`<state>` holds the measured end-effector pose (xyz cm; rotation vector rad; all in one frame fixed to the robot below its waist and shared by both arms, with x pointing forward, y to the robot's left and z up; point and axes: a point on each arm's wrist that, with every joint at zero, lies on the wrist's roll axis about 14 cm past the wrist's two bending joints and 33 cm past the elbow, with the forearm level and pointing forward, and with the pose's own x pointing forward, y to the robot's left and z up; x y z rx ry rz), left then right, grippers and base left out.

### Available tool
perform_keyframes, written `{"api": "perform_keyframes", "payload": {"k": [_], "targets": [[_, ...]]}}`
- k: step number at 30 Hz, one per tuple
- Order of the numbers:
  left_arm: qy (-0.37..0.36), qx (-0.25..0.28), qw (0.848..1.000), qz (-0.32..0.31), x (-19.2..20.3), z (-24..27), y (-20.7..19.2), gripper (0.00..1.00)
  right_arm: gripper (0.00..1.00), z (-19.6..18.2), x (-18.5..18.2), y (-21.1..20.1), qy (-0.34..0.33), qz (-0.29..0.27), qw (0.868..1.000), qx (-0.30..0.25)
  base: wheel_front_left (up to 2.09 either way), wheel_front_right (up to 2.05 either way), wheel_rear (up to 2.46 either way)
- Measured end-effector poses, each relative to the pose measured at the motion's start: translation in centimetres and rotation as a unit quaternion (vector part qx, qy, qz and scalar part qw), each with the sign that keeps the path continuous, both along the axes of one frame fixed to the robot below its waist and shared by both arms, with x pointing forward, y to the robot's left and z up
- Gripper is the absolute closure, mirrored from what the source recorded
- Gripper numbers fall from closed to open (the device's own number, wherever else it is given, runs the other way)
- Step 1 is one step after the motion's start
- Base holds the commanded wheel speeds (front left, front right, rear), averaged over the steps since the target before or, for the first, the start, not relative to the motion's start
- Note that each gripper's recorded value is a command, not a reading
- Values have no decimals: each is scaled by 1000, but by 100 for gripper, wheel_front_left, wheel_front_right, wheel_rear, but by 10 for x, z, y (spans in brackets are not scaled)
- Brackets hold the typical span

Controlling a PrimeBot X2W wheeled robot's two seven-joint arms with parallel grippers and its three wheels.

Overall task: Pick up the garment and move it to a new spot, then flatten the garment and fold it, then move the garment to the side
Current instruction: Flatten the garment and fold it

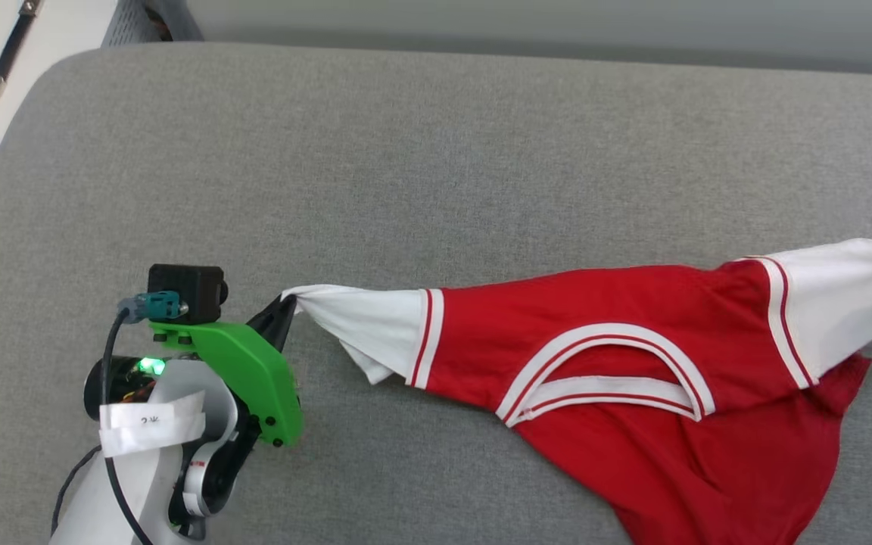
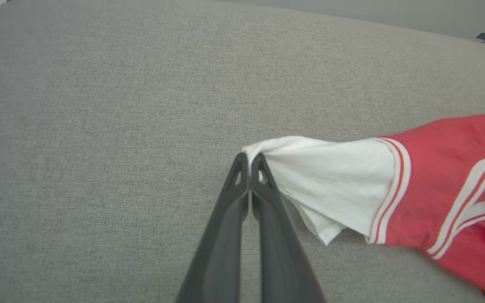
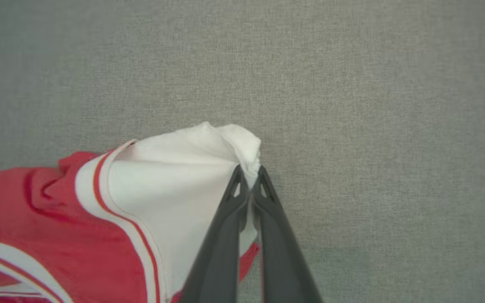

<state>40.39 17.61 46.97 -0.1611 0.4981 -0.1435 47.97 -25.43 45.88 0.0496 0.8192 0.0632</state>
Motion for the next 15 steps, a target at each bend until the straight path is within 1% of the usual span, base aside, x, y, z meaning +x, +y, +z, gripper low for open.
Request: {"api": "perform_keyframes", "payload": {"k": [6, 10, 15], "targets": [[-58, 5, 998, 6, -1, 42, 8, 100, 100, 62, -4, 1, -89, 5, 996, 16, 0, 0, 0], [-105, 0, 994, 17, -2, 76, 13, 100, 100, 100, -12, 0, -143, 9, 989, 22, 0, 0, 0], [-160, 13, 987, 19, -7, 117, 21, 100, 100, 145, -25, -4, -205, 11, 978, 23, 0, 0, 0]]}}
